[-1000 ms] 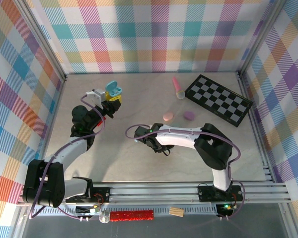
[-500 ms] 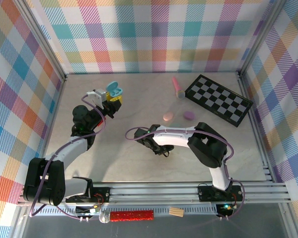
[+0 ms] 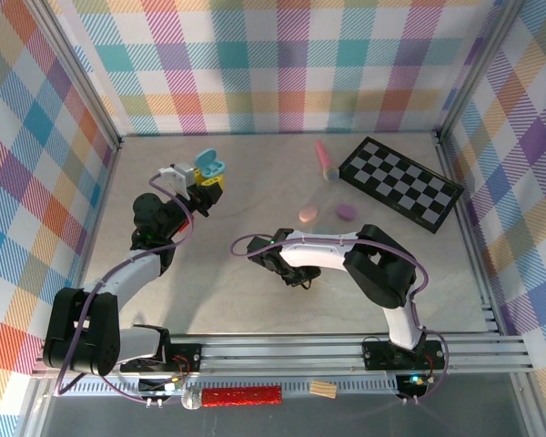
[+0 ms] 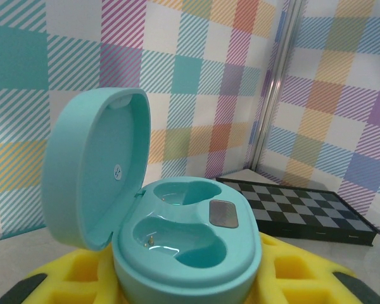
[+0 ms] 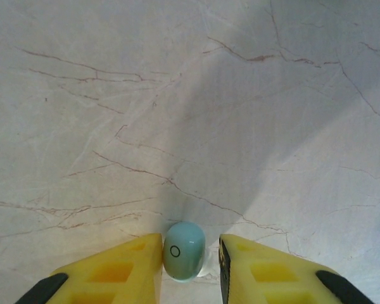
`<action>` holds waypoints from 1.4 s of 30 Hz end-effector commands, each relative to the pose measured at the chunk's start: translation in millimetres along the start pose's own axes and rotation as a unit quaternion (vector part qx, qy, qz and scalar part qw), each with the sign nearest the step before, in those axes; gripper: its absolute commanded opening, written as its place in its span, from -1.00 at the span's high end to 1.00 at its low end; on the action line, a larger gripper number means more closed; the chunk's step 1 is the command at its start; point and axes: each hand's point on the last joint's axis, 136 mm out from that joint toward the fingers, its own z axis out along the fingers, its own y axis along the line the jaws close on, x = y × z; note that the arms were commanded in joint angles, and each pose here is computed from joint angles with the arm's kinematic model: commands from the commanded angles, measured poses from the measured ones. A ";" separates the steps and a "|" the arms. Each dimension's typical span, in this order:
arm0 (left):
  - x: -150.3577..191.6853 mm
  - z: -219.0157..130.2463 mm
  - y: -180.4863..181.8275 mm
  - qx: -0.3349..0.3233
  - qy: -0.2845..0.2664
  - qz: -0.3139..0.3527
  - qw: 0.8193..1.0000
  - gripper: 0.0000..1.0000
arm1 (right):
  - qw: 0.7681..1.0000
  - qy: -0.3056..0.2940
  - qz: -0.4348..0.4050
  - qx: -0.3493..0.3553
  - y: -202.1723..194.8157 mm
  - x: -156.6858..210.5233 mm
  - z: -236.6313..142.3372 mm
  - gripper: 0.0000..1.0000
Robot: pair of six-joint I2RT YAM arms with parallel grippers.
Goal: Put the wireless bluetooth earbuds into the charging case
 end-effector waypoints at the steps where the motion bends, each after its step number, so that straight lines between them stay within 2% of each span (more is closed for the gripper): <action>1: -21.2 -1.7 -2.0 0.009 -0.030 0.017 0.999 0.31 | 1.000 0.014 -0.004 0.007 1.9 4.4 2.9 0.42; 11: -19.2 -2.2 -2.9 0.012 -0.027 0.016 0.999 0.31 | 1.000 0.017 -0.013 0.003 4.7 4.2 3.6 0.58; 16: -14.0 -1.5 -6.4 0.024 -0.019 0.016 0.999 0.31 | 1.000 -0.021 -0.012 -0.014 -4.6 -6.9 -13.5 0.60; 23: 4.9 2.5 -23.7 0.067 -0.001 0.018 0.998 0.31 | 0.989 -0.073 0.018 -0.127 -20.4 -19.0 -48.3 0.59; 28: 23.9 9.2 -57.9 0.125 0.027 0.042 0.991 0.31 | 0.965 -0.109 0.047 -0.233 -34.2 -30.0 -87.3 0.58; 33: 41.5 16.5 -97.7 0.194 0.055 0.053 0.978 0.31 | 0.922 -0.139 0.079 -0.354 -51.2 -41.1 -136.9 0.56; 42: 58.8 24.3 -144.6 0.274 0.088 0.057 0.956 0.31 | 0.853 -0.191 0.086 -0.478 -76.4 -55.1 -209.6 0.56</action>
